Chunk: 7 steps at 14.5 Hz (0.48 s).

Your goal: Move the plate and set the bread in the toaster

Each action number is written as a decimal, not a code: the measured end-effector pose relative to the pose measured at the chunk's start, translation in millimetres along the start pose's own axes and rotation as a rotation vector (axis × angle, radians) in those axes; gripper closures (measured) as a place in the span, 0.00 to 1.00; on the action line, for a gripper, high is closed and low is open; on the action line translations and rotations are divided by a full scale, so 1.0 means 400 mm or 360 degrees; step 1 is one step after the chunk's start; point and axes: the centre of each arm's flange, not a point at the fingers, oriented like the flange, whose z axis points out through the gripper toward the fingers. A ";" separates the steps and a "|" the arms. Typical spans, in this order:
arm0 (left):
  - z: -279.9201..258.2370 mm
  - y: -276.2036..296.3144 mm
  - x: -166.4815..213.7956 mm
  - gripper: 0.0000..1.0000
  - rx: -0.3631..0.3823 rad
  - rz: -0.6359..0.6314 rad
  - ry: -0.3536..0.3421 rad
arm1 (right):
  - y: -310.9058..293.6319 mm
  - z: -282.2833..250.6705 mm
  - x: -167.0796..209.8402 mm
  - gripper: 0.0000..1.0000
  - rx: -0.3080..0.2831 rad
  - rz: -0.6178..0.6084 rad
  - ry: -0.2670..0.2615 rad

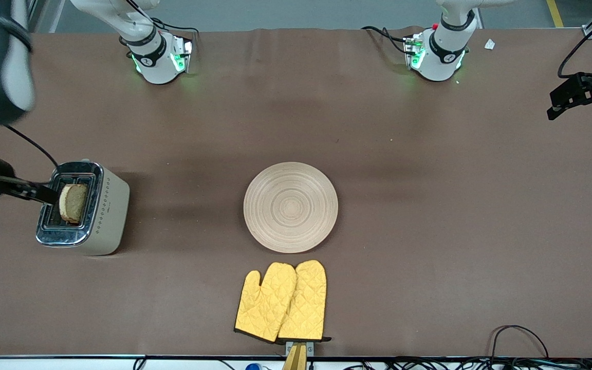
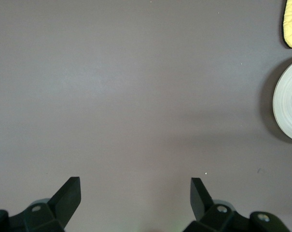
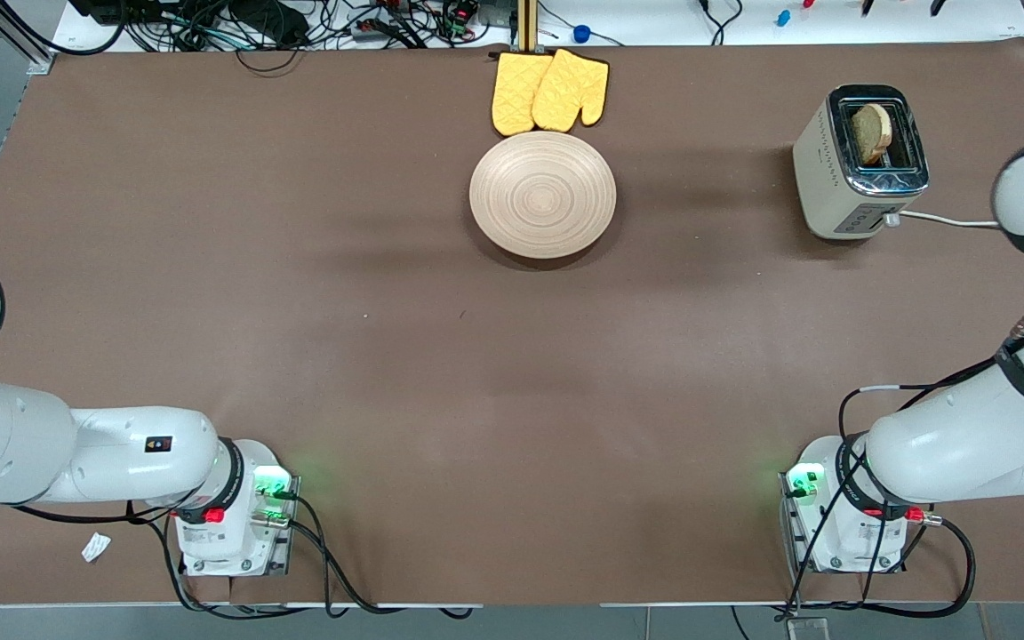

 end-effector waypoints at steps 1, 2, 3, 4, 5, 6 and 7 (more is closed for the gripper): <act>0.000 0.000 0.000 0.00 0.0000 0.0000 0.0000 | 0.036 -0.049 -0.020 0.00 0.0081 -0.0018 0.0010; 0.000 0.000 0.000 0.00 0.0002 0.0000 0.0000 | 0.064 -0.091 -0.049 0.00 0.0125 -0.0043 -0.0001; 0.000 -0.001 0.000 0.00 0.0004 0.0000 0.0000 | 0.081 -0.129 -0.081 0.00 0.0146 -0.0057 -0.0014; 0.000 -0.001 0.000 0.00 0.0004 0.0000 0.0000 | 0.088 -0.163 -0.115 0.00 0.0160 -0.0069 -0.0014; 0.000 -0.001 0.000 0.00 0.0004 0.0000 0.0000 | 0.090 -0.186 -0.149 0.00 0.0170 -0.0080 -0.0011; 0.000 -0.001 0.000 0.00 0.0004 -0.0001 0.0000 | 0.089 -0.202 -0.184 0.00 0.0176 -0.0092 -0.0008; 0.000 -0.001 0.000 0.00 0.0004 -0.0001 0.0000 | 0.085 -0.209 -0.217 0.00 0.0180 -0.0107 -0.0013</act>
